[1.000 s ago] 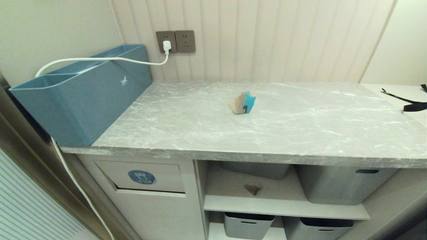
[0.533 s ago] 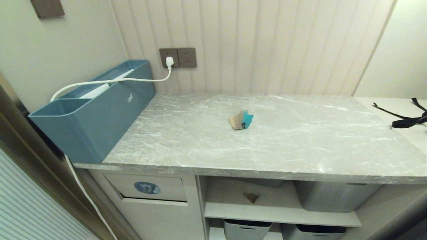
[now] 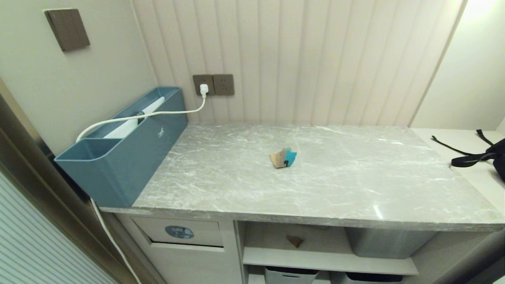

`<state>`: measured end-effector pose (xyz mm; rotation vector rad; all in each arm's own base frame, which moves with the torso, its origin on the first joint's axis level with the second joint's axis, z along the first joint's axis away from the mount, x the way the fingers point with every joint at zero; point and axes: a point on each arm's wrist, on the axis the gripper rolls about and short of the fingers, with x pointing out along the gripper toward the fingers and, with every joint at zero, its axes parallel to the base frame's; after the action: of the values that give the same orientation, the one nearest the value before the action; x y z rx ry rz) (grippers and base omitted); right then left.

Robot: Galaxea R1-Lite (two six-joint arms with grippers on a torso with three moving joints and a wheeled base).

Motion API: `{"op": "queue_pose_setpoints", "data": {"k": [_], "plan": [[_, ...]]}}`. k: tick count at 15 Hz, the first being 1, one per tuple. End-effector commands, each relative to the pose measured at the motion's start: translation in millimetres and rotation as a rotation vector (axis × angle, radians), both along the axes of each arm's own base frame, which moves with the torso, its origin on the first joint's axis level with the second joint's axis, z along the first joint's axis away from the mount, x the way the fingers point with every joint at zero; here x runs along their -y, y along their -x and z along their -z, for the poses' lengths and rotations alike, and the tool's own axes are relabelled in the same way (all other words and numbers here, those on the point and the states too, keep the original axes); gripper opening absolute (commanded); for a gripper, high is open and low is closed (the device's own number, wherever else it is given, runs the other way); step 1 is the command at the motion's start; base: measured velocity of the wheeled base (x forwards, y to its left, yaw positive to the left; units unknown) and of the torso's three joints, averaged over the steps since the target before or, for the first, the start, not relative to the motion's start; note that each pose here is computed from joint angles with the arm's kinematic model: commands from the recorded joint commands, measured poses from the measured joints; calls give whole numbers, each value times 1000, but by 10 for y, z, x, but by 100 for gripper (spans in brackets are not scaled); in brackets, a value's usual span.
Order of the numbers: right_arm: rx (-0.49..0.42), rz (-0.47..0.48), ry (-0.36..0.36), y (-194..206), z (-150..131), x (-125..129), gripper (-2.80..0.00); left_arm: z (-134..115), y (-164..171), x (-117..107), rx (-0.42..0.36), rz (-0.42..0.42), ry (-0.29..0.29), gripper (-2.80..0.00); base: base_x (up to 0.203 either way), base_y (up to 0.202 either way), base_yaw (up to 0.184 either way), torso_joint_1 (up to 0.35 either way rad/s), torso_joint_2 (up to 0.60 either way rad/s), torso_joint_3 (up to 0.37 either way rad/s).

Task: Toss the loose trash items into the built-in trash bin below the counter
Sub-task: Pick up the garbage

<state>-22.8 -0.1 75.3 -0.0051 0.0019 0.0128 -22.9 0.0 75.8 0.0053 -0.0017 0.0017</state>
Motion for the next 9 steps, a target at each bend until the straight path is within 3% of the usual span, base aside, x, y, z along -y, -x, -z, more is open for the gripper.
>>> {"op": "queue_pose_setpoints", "data": {"k": [1,3,5,9], "plan": [[2,0,-1,1,0,0,-280,-26,6,0,14,0,-5,-280,0,0,0,0,0,0],[2,-1,-1,1,0,0,-280,-319,55,0,71,-2,-4,-280,0,0,0,0,0,0],[2,0,-1,1,0,0,-280,-720,-14,4,66,31,6,-280,0,0,0,0,0,0],[2,-1,-1,1,0,0,-280,-1614,-890,86,-87,276,41,-280,0,0,0,0,0,0]]}}
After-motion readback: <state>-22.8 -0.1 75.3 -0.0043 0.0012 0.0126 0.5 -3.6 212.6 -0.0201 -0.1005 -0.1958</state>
